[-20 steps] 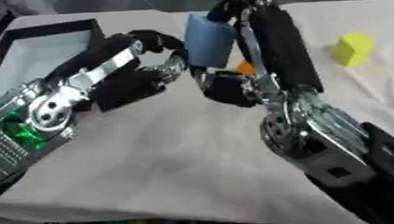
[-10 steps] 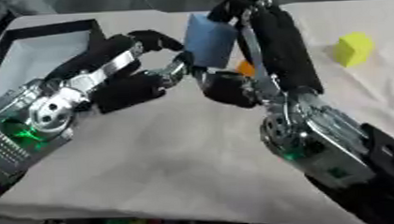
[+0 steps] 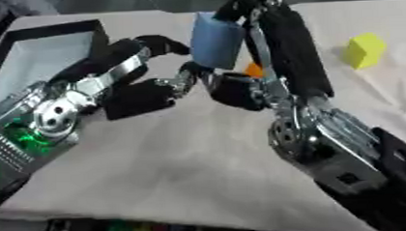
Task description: Pick up the objects with one hand, pass them to the other hand, and then place them into the box on the other side of the table.
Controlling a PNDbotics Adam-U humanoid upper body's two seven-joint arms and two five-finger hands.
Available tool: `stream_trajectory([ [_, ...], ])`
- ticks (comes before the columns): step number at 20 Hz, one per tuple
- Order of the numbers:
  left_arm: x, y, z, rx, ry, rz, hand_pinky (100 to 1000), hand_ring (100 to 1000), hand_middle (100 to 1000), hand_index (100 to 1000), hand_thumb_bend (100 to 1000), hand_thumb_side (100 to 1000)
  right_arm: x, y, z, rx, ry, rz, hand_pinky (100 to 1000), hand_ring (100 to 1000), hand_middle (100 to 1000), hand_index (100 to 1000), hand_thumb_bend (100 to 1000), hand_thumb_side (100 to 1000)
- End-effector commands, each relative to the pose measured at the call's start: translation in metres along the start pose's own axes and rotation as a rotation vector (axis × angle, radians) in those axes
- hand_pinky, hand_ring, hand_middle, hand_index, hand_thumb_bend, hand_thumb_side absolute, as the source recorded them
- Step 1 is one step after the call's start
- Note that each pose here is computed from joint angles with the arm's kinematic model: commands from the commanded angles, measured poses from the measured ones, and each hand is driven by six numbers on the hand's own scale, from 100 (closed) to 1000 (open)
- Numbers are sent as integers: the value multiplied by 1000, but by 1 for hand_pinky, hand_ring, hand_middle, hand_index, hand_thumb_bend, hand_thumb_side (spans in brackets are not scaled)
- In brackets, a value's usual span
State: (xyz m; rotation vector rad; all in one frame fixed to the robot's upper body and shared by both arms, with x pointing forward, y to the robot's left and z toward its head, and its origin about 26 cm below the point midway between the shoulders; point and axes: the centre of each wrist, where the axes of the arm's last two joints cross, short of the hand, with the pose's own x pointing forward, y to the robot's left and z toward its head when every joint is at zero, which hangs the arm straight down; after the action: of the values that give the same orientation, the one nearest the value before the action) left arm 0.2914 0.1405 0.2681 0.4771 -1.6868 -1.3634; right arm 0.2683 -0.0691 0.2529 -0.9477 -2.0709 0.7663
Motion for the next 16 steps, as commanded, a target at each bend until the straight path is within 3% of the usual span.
stream_trajectory([
  [1,5,6,2,26,-6,-20,1000,990,898,930,100,855,3,-7,0,-25,-20,-14,700,591,488,473,100,100],
  [3,6,6,2,24,-1,-19,1000,991,899,932,100,796,3,-7,0,-24,-20,-15,700,591,488,473,100,100],
  [5,6,5,1,17,7,-11,1000,994,902,936,100,591,3,-7,0,-21,-19,-16,698,590,487,472,100,100],
  [16,6,7,1,86,38,32,1000,1000,913,959,100,588,2,-6,1,-18,-16,-22,693,586,484,469,100,100],
])
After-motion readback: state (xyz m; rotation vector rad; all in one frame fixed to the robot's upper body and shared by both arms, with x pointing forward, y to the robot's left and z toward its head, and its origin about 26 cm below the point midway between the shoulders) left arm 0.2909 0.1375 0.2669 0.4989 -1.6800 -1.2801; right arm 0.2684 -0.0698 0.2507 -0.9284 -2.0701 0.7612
